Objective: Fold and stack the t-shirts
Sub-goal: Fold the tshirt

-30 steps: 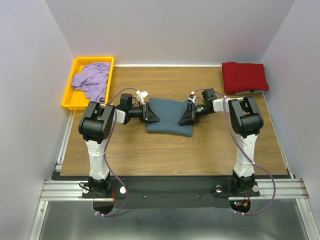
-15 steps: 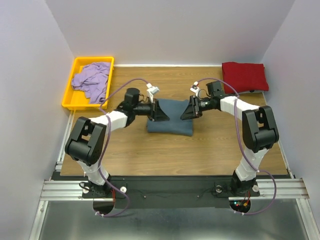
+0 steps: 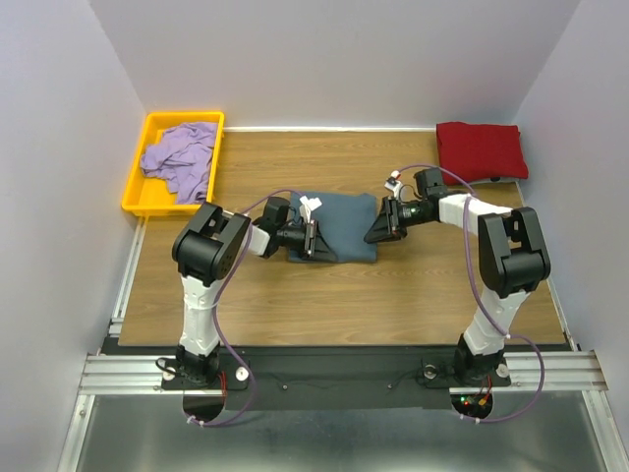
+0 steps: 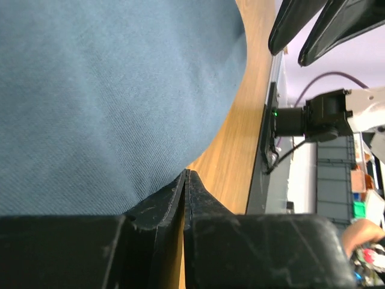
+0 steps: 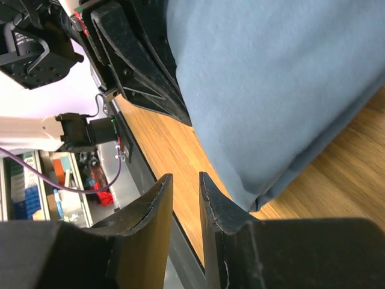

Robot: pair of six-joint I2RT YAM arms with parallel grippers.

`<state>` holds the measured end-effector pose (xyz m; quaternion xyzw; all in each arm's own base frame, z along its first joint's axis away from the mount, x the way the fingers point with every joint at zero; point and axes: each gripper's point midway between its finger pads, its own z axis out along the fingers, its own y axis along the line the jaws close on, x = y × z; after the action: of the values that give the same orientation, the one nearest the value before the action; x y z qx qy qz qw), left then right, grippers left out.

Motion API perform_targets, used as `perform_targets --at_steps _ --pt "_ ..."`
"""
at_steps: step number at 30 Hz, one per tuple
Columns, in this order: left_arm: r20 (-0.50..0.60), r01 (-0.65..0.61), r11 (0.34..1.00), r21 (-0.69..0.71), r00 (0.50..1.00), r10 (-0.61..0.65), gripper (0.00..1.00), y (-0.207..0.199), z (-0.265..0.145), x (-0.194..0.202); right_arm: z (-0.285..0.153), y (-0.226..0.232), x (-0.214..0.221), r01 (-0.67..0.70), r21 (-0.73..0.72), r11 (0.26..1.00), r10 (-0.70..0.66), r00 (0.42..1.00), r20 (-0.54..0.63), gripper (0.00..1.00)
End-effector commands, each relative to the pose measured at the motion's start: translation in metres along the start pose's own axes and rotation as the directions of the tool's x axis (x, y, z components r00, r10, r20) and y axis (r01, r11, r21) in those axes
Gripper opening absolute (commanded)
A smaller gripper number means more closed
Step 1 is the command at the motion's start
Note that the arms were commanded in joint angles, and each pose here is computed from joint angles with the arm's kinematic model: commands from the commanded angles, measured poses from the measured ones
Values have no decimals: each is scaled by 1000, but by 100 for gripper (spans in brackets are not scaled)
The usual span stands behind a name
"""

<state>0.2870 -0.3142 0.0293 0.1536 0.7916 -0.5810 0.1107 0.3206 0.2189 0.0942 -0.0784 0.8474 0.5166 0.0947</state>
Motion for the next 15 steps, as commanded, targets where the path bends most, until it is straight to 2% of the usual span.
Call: perform_targets --at_steps 1,3,5,6,7,9,12,15 --pt "76 -1 993 -118 997 10 15 21 -4 -14 -7 13 -19 68 2 998 -68 997 45 30" --pt "79 -61 996 -71 995 67 15 -3 -7 -21 -8 17 -22 74 -4 997 -74 996 50 30" --pt "126 -188 982 -11 974 188 16 -54 -22 -37 -6 24 -23 90 -24 996 -89 995 44 30" --pt "117 -187 982 -2 976 186 17 -54 -23 -33 -4 28 -22 97 -33 995 -96 995 38 31" --pt "138 -240 971 19 962 235 18 -75 -31 -38 -2 31 -22 107 -40 993 -106 994 34 31" --pt "157 -269 963 34 953 260 18 -88 -46 -40 6 39 -20 134 -49 990 -133 991 19 31" --pt "173 -247 969 25 955 240 18 -80 -61 -40 22 37 -14 119 -66 991 -120 993 -18 31" --pt "164 -189 982 -11 968 188 18 -50 -63 -35 37 27 -7 91 -76 993 -95 994 -50 31"
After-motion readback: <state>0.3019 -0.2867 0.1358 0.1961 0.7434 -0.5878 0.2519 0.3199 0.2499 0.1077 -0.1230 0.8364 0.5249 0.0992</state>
